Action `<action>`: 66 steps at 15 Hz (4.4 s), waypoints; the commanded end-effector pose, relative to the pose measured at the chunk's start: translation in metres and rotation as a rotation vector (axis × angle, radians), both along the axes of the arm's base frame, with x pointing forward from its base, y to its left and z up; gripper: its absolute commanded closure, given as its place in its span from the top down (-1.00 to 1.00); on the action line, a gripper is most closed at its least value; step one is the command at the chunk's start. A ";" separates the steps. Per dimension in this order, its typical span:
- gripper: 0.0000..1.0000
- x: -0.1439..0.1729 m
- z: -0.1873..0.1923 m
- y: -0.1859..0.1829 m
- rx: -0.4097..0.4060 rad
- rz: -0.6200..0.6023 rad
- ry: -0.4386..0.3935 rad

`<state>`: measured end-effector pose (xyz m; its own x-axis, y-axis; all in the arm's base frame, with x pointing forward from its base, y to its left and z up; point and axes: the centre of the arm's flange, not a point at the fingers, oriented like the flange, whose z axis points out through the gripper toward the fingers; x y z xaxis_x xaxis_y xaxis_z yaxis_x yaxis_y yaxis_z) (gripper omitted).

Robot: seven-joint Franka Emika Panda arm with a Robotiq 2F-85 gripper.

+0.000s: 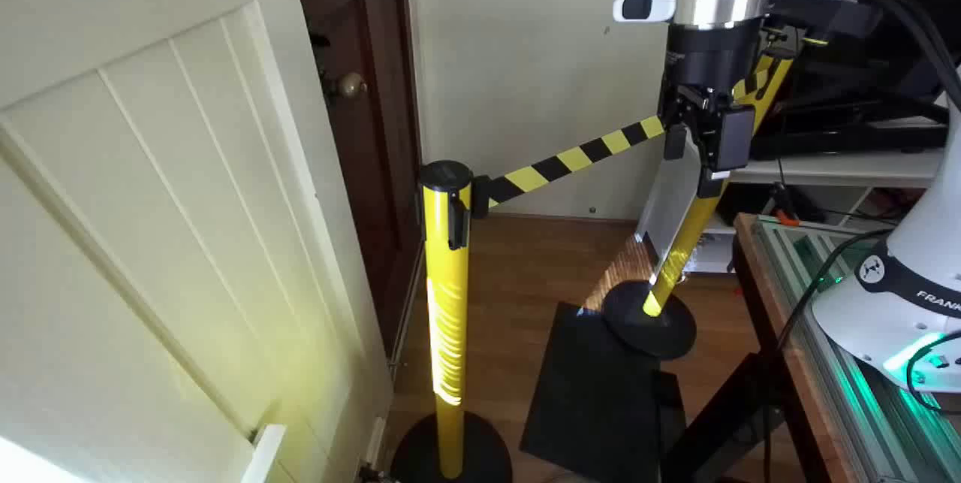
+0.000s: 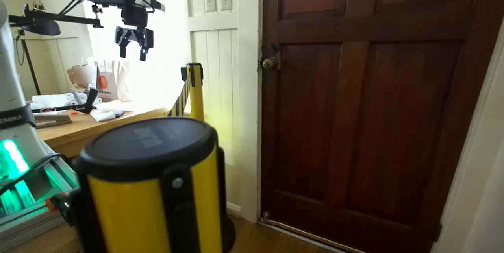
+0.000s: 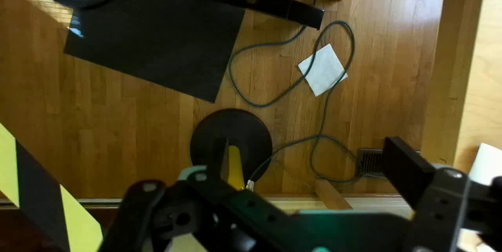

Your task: Push the wall switch on the left down

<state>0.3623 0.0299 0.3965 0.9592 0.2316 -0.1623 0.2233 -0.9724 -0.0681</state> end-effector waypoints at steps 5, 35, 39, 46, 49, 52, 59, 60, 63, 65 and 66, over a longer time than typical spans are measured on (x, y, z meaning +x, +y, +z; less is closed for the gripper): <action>1.00 0.000 0.000 0.000 0.000 0.000 0.000; 1.00 0.167 0.265 0.017 0.010 0.030 -0.406; 1.00 0.156 0.258 0.023 0.020 0.049 -0.455; 1.00 0.155 0.254 0.020 0.018 0.044 -0.447; 1.00 0.199 0.275 0.021 0.036 0.048 -0.541; 1.00 0.244 0.311 0.023 0.006 0.051 -0.636; 0.49 0.307 0.338 0.077 0.048 0.107 -0.695; 0.46 0.313 0.338 0.090 0.048 0.122 -0.704; 0.05 0.328 0.339 0.111 0.028 0.132 -0.733; -0.24 0.337 0.336 0.113 0.011 0.128 -0.743; -0.36 0.342 0.333 0.114 0.006 0.127 -0.762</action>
<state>0.6643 0.1333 0.7122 0.7751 0.3557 0.5221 0.3492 -0.9300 0.1152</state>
